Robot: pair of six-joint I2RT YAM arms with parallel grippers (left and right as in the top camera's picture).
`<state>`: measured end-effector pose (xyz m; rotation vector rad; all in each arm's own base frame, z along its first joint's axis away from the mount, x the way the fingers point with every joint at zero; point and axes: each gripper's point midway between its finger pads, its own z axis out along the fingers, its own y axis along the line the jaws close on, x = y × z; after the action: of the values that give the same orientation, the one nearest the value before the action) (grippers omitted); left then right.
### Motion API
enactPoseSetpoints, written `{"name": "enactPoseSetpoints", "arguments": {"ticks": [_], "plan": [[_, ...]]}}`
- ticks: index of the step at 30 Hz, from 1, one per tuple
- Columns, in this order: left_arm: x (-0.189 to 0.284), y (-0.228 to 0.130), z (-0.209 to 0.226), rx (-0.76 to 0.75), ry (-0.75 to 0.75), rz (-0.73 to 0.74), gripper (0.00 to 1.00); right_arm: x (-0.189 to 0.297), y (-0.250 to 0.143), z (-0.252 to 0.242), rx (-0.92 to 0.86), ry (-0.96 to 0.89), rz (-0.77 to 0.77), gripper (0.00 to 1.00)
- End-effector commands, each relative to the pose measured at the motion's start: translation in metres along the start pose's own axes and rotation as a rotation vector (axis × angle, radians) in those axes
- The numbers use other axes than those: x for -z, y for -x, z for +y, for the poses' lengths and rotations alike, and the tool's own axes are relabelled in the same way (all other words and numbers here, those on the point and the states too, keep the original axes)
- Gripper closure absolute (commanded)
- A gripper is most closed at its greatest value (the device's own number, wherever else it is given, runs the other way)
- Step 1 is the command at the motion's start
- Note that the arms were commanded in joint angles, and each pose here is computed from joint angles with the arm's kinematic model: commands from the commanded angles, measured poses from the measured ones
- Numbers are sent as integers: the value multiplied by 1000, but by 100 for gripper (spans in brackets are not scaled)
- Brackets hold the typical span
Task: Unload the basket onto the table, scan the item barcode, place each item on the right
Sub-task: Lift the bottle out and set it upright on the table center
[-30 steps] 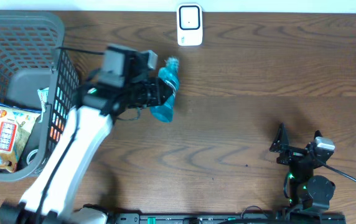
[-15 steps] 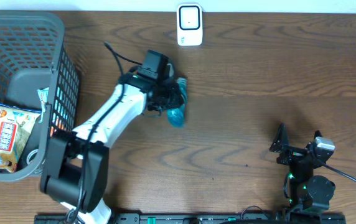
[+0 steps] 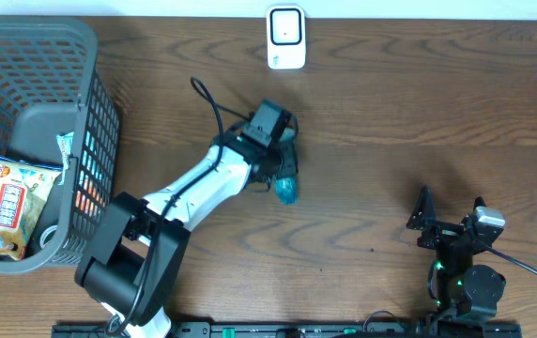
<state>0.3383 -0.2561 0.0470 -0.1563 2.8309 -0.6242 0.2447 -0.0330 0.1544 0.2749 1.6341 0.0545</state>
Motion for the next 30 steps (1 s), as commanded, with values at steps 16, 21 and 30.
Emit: {"name": "enactPoseSetpoints", "arguments": {"ticks": [16, 21, 30], "plan": [[23, -8, 5, 19, 1, -14, 2, 0, -1, 1, -7, 2, 3, 1], [112, 38, -11, -79, -15, -159, 2, 0, -1, 1, -7, 2, 3, 1], [326, 102, 87, 150, 305, -622, 2, 0, -1, 1, -7, 2, 3, 1]]}}
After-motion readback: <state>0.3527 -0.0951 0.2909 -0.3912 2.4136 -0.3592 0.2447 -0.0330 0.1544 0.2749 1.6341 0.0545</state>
